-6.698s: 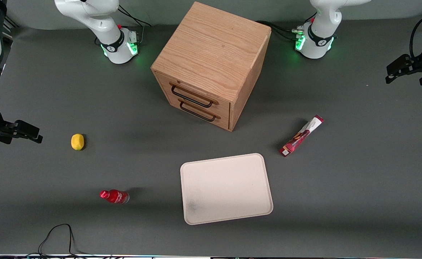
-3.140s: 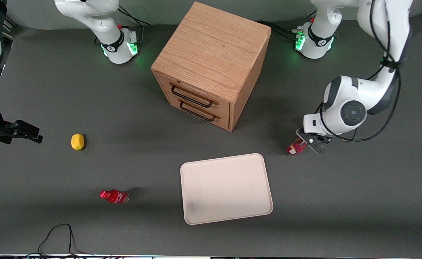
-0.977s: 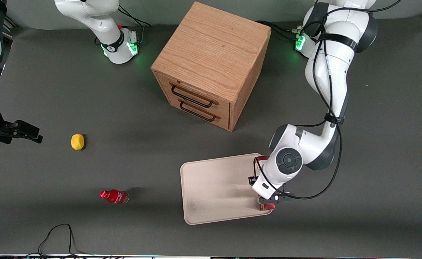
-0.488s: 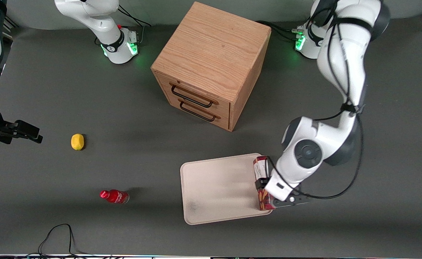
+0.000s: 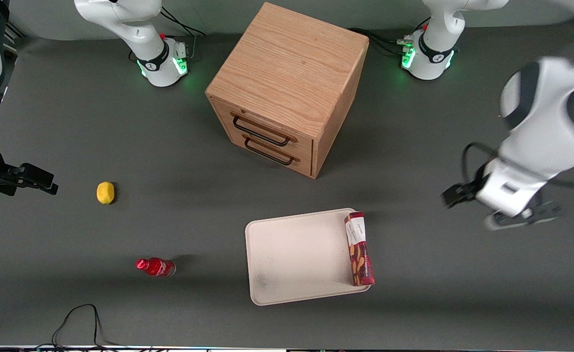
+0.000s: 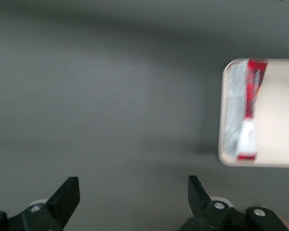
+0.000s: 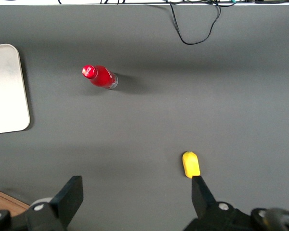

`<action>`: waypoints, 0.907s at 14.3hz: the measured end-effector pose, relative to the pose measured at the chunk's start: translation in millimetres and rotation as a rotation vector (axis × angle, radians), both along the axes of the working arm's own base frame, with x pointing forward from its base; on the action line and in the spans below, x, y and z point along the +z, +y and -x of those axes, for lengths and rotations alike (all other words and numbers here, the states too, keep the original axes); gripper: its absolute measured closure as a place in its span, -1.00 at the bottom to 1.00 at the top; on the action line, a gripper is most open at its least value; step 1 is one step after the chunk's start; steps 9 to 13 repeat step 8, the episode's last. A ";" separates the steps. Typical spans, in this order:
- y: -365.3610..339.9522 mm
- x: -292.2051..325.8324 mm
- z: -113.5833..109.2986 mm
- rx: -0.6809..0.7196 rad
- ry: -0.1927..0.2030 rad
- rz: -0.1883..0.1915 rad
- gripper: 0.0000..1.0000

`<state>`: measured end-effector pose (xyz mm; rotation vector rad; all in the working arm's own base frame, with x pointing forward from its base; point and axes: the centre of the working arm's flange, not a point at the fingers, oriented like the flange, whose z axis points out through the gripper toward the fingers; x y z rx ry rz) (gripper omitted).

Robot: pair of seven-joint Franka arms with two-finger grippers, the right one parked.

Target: Place red cookie box on tray

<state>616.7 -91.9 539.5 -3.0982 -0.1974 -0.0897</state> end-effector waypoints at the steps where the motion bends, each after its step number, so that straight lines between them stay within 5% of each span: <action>1: 20.0 18.9 15.2 -0.035 -0.004 -0.008 -1.00; 3: 54.1 43.6 46.3 -0.067 -0.018 -0.018 -1.00; 7: 75.7 62.1 94.6 -0.090 -0.024 0.028 -1.00; 13: 75.3 63.2 99.6 -0.096 -0.023 0.033 -1.00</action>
